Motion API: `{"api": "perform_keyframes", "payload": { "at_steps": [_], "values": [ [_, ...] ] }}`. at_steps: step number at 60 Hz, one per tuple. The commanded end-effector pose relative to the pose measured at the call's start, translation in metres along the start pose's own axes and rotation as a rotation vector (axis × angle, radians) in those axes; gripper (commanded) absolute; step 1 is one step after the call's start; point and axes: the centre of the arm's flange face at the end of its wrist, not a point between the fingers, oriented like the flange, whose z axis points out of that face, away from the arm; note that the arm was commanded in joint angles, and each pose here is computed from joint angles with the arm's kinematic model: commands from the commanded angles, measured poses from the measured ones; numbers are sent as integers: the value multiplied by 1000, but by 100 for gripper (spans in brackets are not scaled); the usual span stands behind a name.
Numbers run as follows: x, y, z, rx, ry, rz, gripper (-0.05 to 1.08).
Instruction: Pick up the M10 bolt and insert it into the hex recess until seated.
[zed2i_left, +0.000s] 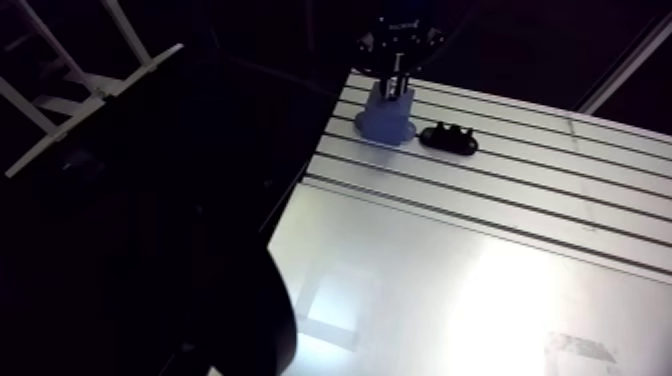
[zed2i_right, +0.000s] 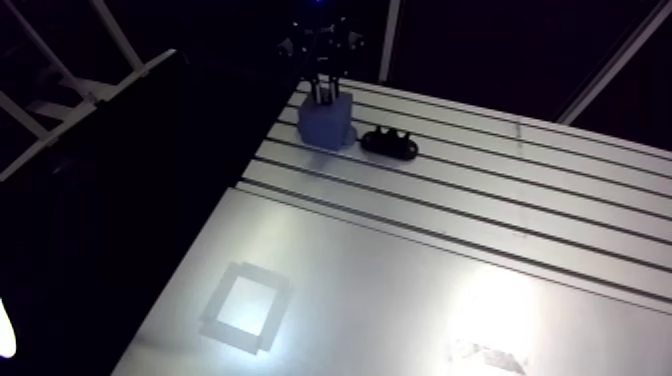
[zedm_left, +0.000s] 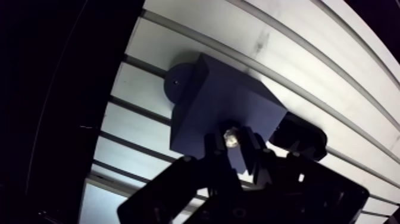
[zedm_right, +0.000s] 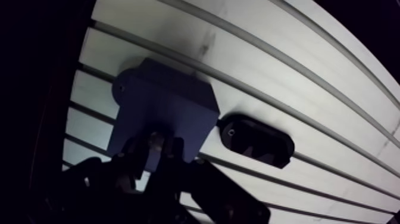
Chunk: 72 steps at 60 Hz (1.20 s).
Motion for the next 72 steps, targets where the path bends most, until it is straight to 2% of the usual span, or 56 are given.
{"api": "perform_keyframes", "payload": {
  "at_steps": [1,62,72],
  "values": [
    [0,0,0,-1,-1,-22,71],
    [-1,-1,1,-1,-3,-123,70],
    [0,0,0,-2,-3,-126,62]
  ]
}}
